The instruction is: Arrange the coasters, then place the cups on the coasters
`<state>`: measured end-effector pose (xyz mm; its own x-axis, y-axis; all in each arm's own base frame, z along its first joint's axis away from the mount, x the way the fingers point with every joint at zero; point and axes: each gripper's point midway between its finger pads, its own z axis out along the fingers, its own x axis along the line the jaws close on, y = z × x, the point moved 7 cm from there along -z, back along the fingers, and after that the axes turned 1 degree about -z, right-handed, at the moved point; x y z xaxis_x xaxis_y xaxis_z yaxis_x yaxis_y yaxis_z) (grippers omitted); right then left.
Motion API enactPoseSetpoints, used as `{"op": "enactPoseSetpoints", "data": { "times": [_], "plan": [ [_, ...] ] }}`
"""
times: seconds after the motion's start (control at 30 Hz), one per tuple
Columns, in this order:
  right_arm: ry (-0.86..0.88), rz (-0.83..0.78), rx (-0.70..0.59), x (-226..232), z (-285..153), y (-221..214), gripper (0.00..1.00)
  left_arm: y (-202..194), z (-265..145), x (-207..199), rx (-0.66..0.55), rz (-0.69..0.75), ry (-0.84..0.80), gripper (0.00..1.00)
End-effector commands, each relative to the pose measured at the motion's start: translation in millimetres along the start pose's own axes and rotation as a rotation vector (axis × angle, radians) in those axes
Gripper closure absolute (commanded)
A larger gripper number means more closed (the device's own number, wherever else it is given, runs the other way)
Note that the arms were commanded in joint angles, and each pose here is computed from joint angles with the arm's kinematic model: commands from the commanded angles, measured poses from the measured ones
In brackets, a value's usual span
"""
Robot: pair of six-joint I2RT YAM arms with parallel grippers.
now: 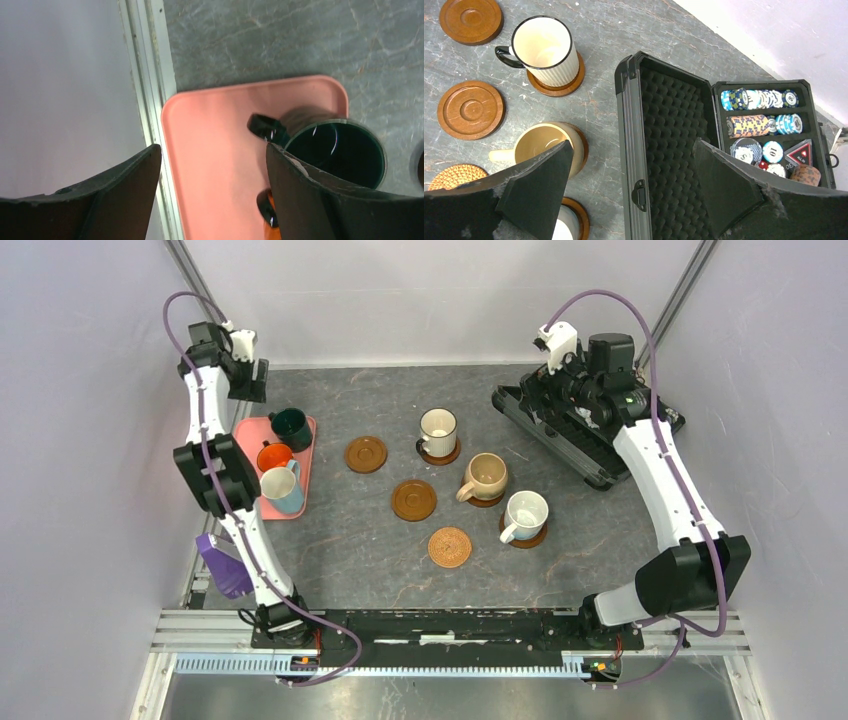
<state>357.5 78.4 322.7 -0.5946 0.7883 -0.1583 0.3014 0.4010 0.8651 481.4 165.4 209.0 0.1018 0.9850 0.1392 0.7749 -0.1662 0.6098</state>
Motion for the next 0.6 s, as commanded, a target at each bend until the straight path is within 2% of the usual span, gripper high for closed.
{"op": "enactPoseSetpoints", "data": {
  "times": [0.0, 0.17, 0.27, 0.57],
  "plan": [
    [-0.036, 0.022, -0.02, -5, -2, 6, 0.02, 26, 14, 3, -0.079, -0.037, 0.057, 0.17],
    [-0.054, 0.035, -0.009, -7, 1, 5, 0.02, 22, 28, -1, -0.067, -0.013, 0.008, 0.16],
    [-0.063, 0.036, -0.003, -9, 2, 4, 0.02, 12, 37, -5, -0.02, 0.008, -0.022, 0.17],
    [-0.065, 0.038, 0.0, -9, 4, 3, 0.02, -12, 38, -8, 0.087, 0.081, -0.062, 0.29]
  ]
}}
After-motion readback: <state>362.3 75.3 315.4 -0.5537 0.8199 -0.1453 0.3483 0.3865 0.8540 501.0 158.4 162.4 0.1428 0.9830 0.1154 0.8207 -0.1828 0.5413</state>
